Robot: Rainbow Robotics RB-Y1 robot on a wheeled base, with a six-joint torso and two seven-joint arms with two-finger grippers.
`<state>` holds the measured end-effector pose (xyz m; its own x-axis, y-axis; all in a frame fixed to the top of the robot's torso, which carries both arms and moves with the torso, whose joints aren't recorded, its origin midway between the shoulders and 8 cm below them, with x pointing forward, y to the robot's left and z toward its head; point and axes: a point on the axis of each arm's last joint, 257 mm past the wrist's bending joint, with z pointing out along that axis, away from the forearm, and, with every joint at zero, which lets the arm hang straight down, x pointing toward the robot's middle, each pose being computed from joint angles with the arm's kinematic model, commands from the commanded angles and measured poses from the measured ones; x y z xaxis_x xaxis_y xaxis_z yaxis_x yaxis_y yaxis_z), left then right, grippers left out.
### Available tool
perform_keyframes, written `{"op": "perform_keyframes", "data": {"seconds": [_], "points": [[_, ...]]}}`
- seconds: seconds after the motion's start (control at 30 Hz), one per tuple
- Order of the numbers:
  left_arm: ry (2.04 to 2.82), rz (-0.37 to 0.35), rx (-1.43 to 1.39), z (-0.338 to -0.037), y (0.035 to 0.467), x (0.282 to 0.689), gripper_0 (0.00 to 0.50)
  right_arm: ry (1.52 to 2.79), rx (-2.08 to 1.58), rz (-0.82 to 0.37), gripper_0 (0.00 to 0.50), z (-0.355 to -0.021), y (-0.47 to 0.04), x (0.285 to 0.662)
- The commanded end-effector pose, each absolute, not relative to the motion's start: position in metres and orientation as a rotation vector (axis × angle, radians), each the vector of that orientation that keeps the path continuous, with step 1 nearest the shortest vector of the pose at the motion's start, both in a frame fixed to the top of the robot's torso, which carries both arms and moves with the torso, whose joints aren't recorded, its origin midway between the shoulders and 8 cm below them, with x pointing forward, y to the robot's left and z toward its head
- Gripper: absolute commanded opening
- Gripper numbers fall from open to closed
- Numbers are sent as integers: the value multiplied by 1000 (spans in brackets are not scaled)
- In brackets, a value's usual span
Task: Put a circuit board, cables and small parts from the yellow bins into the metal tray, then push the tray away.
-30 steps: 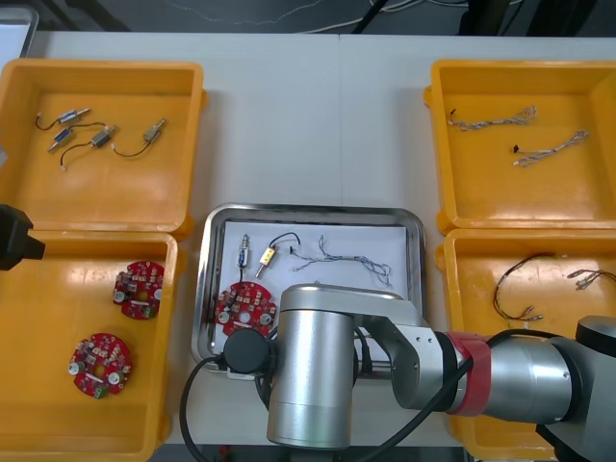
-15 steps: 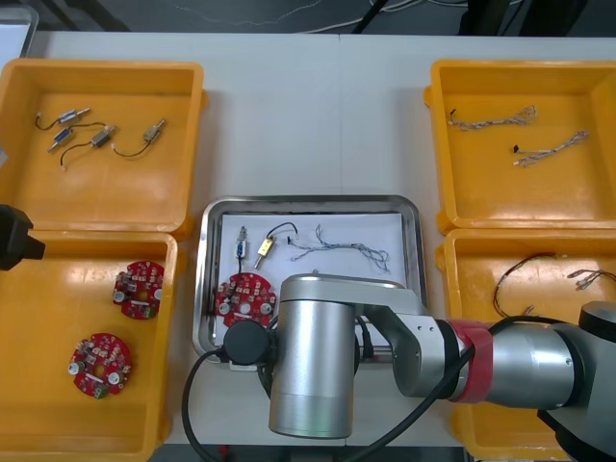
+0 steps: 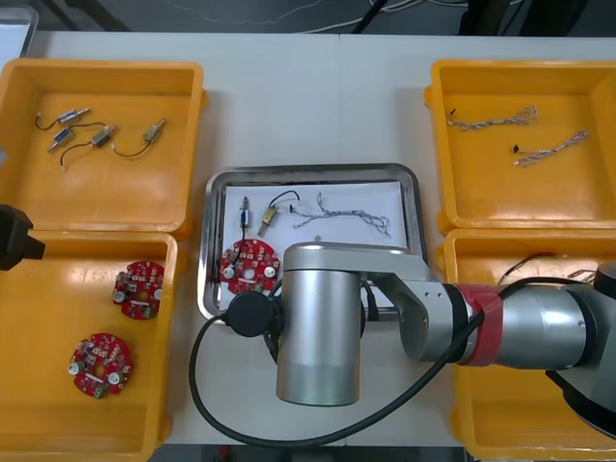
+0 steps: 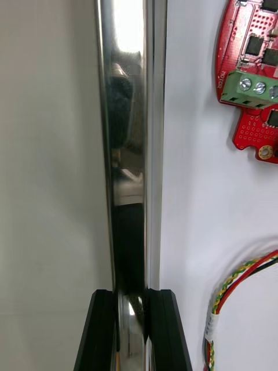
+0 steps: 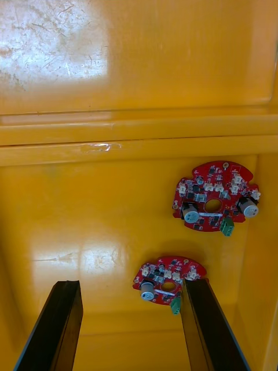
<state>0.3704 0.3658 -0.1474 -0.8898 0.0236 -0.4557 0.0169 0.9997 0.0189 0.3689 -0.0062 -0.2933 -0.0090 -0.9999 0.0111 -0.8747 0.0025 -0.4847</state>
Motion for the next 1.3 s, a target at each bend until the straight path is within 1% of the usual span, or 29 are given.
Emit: {"op": "perform_keyframes", "data": {"seconds": [0.03,0.37,0.87,1.03,1.13,1.3], "points": [[2641,77,70,-136,375,368,500,1850,-1937,-564,0,-267,-2,387],[2641,77,70,-136,375,368,500,1808,-1905,-619,0,-245,-6,410],[2641,77,70,-136,375,368,500,1803,-1847,-693,0,-227,-7,456],[2641,77,70,-136,375,368,500,1803,-1820,-730,0,-219,-10,478],[2641,77,70,-136,375,368,500,1805,-1809,-741,0,-218,-12,486],[2641,77,70,-136,375,368,500,1787,-1785,-726,0,-216,-9,507]]}}
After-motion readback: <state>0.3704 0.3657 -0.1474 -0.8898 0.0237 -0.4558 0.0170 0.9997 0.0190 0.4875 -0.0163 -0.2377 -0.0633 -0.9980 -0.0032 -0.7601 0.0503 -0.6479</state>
